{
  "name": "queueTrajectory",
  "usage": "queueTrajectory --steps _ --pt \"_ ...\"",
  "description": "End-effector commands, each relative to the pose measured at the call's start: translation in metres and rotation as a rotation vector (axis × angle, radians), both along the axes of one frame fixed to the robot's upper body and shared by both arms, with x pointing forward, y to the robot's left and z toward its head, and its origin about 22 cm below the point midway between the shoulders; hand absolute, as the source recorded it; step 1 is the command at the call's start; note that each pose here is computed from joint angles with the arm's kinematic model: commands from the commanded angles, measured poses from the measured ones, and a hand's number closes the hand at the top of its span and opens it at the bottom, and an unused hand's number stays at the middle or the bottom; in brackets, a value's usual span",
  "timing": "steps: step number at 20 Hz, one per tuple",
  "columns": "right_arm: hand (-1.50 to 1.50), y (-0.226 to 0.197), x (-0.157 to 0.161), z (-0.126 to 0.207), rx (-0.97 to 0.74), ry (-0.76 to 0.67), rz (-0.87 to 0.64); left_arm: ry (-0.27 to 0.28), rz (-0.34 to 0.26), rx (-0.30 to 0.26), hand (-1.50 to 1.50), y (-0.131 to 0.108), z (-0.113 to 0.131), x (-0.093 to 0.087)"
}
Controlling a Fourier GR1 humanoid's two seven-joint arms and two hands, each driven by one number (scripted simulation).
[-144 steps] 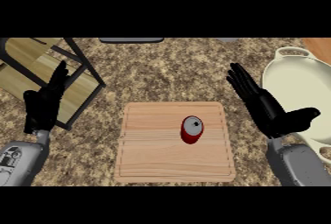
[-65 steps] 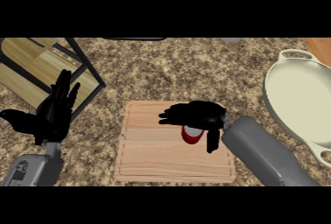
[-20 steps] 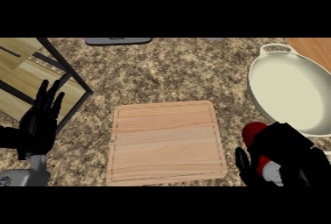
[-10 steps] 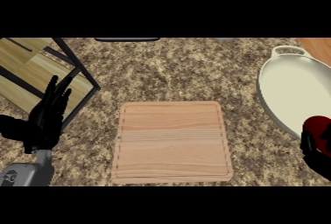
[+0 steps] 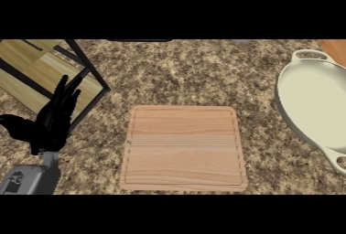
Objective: Pick the can from the cutting board and place it in the pot
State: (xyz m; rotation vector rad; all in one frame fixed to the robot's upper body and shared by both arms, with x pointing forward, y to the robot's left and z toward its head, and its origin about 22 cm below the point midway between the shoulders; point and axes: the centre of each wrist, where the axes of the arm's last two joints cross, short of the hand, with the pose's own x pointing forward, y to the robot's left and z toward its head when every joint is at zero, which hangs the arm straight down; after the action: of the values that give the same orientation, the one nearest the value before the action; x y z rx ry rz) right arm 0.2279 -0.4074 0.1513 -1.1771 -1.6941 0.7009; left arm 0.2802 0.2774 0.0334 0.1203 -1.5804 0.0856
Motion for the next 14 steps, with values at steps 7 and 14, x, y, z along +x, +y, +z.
queueTrajectory --steps 7,14 --pt "1.50 -0.065 0.044 -0.030 0.005 0.034 -0.024 -0.175 -0.067 0.030 0.00 -0.022 0.039 0.023" --pt "1.50 -0.071 0.061 -0.062 0.047 0.256 -0.001 -0.191 -0.074 0.009 0.00 -0.018 0.057 0.032"
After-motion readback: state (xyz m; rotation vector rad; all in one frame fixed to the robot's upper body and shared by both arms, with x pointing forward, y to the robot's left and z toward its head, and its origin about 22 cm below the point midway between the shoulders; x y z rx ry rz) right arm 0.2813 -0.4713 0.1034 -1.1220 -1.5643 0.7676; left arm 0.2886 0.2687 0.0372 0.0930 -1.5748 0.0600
